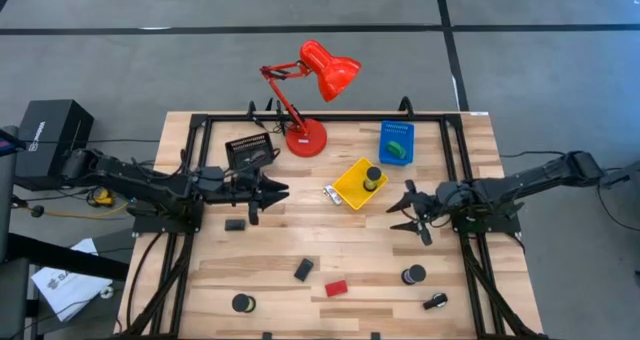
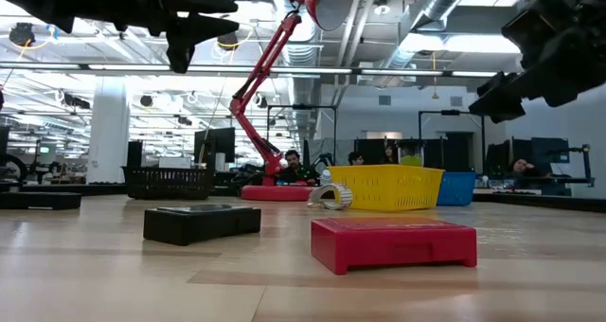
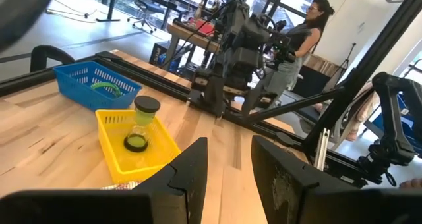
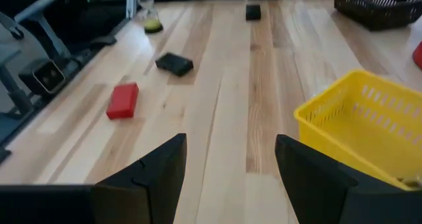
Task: Pick & Place Office items
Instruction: Put the green wrist watch into the black bin
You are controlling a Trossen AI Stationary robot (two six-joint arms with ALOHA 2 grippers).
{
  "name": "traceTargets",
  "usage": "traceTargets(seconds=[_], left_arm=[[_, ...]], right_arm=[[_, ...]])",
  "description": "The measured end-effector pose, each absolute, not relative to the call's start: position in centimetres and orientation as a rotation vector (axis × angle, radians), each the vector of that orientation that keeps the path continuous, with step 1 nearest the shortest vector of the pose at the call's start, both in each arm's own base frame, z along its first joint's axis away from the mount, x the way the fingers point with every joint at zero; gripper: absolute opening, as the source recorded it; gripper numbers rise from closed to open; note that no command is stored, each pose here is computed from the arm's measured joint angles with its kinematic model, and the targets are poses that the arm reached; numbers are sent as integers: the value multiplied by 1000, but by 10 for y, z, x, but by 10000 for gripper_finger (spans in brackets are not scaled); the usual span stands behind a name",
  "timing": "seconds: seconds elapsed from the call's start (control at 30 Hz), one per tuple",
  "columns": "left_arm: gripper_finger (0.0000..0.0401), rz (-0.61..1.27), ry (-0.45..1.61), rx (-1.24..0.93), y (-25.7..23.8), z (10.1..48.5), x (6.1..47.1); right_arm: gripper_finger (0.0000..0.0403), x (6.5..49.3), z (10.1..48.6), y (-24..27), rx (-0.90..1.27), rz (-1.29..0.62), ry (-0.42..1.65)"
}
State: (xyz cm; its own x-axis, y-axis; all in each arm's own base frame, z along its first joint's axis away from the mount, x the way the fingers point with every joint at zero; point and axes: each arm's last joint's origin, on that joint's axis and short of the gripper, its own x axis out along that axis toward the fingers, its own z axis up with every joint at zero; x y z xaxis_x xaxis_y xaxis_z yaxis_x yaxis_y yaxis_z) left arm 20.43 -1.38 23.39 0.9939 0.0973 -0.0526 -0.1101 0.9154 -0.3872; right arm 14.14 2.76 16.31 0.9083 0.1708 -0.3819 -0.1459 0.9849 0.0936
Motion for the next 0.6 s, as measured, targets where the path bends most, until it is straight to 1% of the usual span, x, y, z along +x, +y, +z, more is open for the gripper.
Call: traceTargets(seconds=[0.17, 0.37, 0.6], left_arm=[[112, 95, 27, -401, -16, 235, 204], [112, 13, -27, -404, -30, 241, 203], [112, -29, -70, -381, -36, 246, 201]], right_arm=[[223, 144, 158, 28, 60, 160, 439], [223, 147, 151, 29, 63, 155, 492], [223, 150, 152, 29, 66, 156, 469]])
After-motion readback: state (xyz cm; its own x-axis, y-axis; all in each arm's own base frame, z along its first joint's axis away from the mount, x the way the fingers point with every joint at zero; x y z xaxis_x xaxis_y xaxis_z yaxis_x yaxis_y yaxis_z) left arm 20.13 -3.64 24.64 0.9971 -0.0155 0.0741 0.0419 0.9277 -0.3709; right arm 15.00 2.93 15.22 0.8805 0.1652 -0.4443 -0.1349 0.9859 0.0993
